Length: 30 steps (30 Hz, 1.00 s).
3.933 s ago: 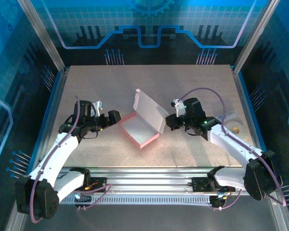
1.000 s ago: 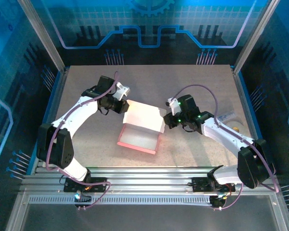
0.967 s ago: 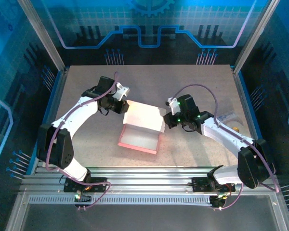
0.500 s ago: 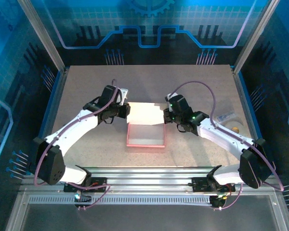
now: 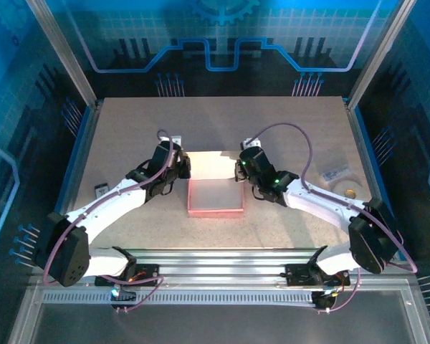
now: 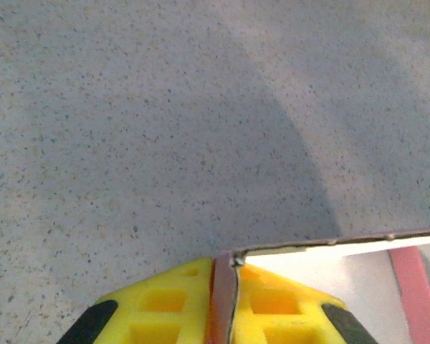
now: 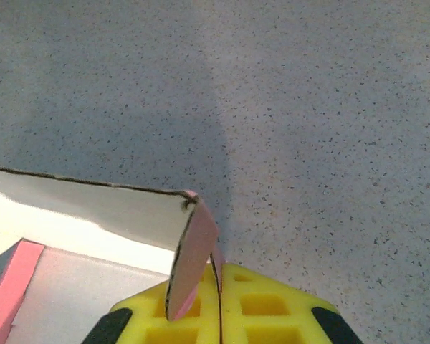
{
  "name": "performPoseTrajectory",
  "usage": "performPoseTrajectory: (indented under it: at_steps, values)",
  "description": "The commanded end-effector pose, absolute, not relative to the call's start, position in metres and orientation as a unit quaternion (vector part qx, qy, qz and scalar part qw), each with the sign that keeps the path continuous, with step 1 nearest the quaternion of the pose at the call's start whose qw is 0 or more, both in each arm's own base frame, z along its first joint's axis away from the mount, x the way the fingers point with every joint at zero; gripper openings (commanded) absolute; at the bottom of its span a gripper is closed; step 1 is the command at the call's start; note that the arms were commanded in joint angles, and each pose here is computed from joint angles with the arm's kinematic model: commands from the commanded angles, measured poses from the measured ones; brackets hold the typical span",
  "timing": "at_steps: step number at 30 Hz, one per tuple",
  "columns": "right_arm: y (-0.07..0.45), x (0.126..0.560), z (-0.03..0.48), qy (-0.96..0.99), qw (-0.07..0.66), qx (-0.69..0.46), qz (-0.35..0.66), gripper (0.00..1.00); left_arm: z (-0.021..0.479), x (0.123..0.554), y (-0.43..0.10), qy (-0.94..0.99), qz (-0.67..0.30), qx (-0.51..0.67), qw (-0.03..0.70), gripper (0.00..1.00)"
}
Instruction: Fold the paper box
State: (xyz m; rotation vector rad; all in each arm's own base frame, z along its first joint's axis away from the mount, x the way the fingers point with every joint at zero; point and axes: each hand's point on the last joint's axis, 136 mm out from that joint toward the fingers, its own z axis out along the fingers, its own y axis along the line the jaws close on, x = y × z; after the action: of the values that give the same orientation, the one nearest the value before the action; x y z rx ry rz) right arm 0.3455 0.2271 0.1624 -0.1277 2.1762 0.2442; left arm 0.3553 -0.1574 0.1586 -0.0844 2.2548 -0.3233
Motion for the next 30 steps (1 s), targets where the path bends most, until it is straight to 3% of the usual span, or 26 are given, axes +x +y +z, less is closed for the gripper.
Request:
performPoseTrajectory:
  at_steps: [1,30]
  values:
    - [0.235,0.35,0.167,0.863,0.493,-0.023,0.112,0.08,0.169,0.361,-0.16,0.88,-0.136,-0.06,0.452,0.13]
    - [0.24,0.293,0.137,0.857,0.497,-0.028,0.133,0.1,0.119,0.279,-0.162,0.882,-0.151,-0.102,0.435,0.16]
